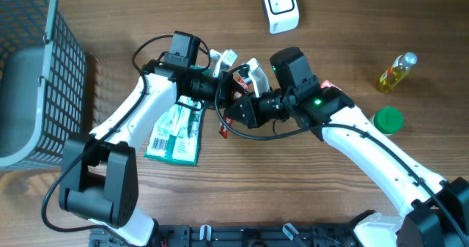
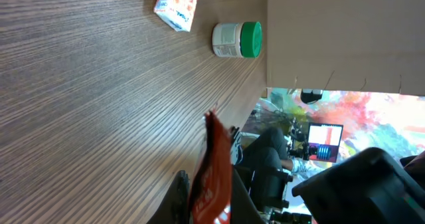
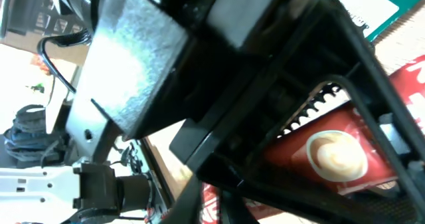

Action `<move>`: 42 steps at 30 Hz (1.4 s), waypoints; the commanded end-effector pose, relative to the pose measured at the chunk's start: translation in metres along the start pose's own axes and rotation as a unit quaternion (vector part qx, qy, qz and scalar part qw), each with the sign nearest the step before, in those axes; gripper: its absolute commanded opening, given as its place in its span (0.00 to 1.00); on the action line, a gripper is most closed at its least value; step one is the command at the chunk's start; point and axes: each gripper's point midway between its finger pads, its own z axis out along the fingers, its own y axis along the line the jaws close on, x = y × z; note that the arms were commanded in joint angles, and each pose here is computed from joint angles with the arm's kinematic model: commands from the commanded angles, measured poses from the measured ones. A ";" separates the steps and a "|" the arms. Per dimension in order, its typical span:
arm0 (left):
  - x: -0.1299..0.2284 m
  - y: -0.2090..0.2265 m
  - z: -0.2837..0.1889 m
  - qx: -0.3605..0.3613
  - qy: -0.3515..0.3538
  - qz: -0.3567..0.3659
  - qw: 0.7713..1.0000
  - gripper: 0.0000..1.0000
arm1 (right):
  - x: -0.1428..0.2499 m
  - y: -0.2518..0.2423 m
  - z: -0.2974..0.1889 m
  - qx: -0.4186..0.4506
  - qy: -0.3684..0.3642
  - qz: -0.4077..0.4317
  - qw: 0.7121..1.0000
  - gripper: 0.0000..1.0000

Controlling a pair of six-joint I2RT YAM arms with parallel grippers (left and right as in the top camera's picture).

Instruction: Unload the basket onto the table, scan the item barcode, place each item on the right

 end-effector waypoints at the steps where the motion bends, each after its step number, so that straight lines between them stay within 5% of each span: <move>1: 0.000 -0.011 -0.001 0.010 0.001 -0.007 1.000 0.04 | -0.018 0.004 -0.012 0.001 -0.031 -0.024 0.999 0.28; 6: -0.017 0.003 -0.027 0.009 -0.037 -0.081 0.996 0.04 | -0.026 0.001 -0.037 -0.005 -0.053 0.001 0.999 0.66; 11: -0.027 0.005 -0.032 0.015 -0.055 -0.214 0.975 0.04 | -0.005 -0.039 -0.040 0.102 -0.027 0.052 0.993 0.67; 16: -0.027 0.024 -0.032 -0.024 -0.077 -0.331 0.940 0.04 | -0.010 -0.032 -0.048 0.111 -0.019 0.020 0.993 0.66; 21: -0.001 0.082 -0.035 -0.202 -0.126 -0.407 0.882 0.04 | -0.012 -0.019 -0.060 0.115 0.006 -0.058 0.992 0.67; 27: 0.021 0.082 -0.038 -0.309 -0.119 -0.393 0.858 0.04 | -0.022 -0.017 -0.089 0.188 0.023 -0.106 0.976 0.72; 31: 0.017 0.050 -0.089 -0.443 -0.167 -0.345 0.810 0.04 | -0.017 -0.010 -0.093 0.183 0.040 -0.114 0.976 0.75; 38: 0.046 0.038 -0.122 -0.546 -0.145 -0.328 0.757 0.04 | 0.007 0.042 -0.051 0.106 0.085 -0.190 0.972 0.81; 42: 0.052 0.049 -0.125 -0.577 -0.125 -0.333 0.735 0.04 | 0.013 0.053 -0.018 0.085 0.101 -0.162 0.978 0.81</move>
